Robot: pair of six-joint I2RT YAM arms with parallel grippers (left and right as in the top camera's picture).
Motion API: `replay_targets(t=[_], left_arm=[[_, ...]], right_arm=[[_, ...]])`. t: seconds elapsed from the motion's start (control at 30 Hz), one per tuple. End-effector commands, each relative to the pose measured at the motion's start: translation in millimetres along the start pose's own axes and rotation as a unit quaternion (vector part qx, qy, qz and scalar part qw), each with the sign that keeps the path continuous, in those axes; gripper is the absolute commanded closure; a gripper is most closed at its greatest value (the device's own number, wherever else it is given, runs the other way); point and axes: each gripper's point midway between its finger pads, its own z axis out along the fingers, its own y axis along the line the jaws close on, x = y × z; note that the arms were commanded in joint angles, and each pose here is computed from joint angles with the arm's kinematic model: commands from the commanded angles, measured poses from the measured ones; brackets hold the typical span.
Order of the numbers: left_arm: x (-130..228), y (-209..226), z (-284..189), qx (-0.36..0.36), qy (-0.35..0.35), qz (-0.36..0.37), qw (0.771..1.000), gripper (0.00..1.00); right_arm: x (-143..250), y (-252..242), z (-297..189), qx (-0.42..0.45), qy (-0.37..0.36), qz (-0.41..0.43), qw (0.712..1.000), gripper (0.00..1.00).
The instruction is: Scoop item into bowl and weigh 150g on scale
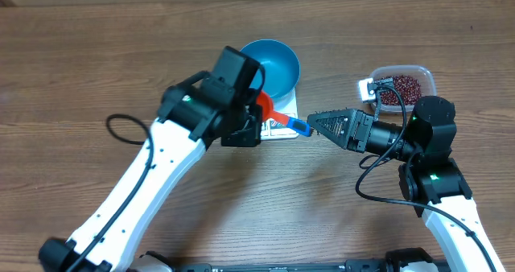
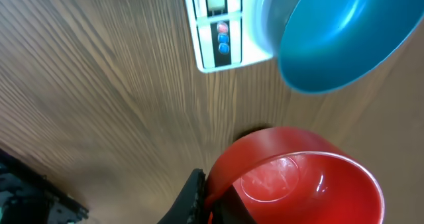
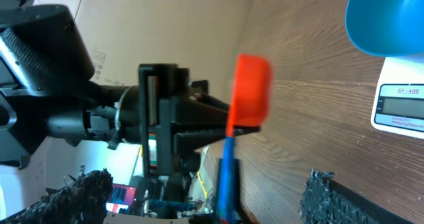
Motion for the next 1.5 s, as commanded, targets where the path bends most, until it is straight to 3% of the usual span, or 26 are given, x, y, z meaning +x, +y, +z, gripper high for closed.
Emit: replay_targets(t=[0.0, 0.17, 0.43, 1.13, 1.47], left_arm=[[15, -1, 7, -0.006, 0.02, 0.004, 1.0, 0.96], [21, -6, 8, 0.007, 0.028, 0.012, 1.0, 0.96], [32, -8, 10, 0.018, 0.035, 0.025, 0.999, 0.96], [42, -16, 12, 0.05, 0.027, 0.044, 0.997, 0.96], [48, -20, 11, 0.061, 0.035, 0.048, 0.996, 0.96]], right_arm=[[-6, 8, -1, -0.001, -0.008, -0.011, 1.0, 0.07], [-7, 7, -1, 0.001, -0.011, -0.011, 1.0, 0.17], [-10, 5, -1, 0.006, -0.017, -0.011, 1.0, 0.21], [-10, 5, -1, 0.007, -0.019, -0.011, 1.0, 0.59], [-10, 5, -1, 0.007, -0.018, -0.011, 1.0, 0.6]])
